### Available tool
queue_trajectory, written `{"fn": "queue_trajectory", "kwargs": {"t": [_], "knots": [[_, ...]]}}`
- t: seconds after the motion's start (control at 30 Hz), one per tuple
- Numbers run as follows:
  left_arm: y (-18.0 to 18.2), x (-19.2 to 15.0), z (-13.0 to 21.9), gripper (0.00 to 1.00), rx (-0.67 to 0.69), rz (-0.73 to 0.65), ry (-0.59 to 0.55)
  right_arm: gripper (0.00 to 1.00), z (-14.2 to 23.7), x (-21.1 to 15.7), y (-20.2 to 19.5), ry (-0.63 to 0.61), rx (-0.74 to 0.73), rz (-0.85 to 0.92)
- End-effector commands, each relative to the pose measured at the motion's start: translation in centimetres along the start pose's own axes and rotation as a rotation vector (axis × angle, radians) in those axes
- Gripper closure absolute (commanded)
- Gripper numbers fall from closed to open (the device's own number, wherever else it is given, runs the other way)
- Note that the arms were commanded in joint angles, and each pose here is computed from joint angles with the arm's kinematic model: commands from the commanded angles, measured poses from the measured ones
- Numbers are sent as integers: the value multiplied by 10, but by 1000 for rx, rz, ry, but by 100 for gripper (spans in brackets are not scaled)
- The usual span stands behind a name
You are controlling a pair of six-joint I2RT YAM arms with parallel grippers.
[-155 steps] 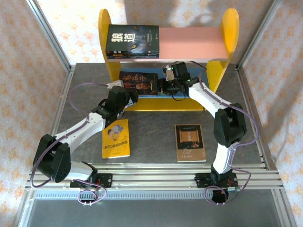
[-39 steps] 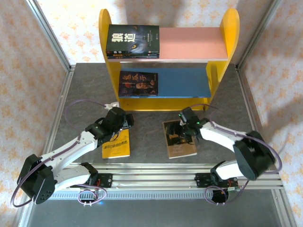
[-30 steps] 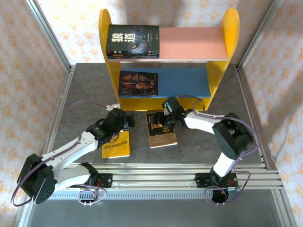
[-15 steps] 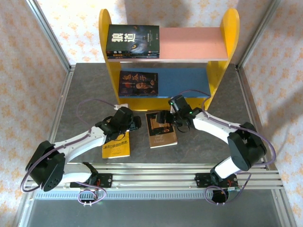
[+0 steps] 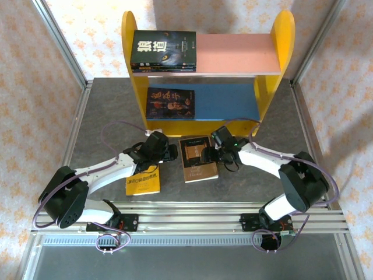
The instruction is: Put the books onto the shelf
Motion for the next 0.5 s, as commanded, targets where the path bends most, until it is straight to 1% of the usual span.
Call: {"fn": "queue_trajectory", "kwargs": {"t": [0.0, 0.23, 0.47], "knots": [[-4, -1, 0, 24, -23, 19, 5, 24, -5, 5, 2, -23, -33, 28], [-11, -3, -12, 24, -69, 25, 33, 24, -15, 1, 5, -1, -23, 42], [-14, -9, -25, 24, -93, 44, 72, 28, -31, -12, 21, 74, 81, 40]]}}
Point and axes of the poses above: each hand's point on the last joint's axis, 136 mm out from that joint toward the fingers, its own z axis back along the fingers, its own y axis along the line the jaws close on, x = y × z, the point moved 7 cm from there along z, back along the fingers, and after that the axes turned 14 degrees about -z, right-handed, at the moved point
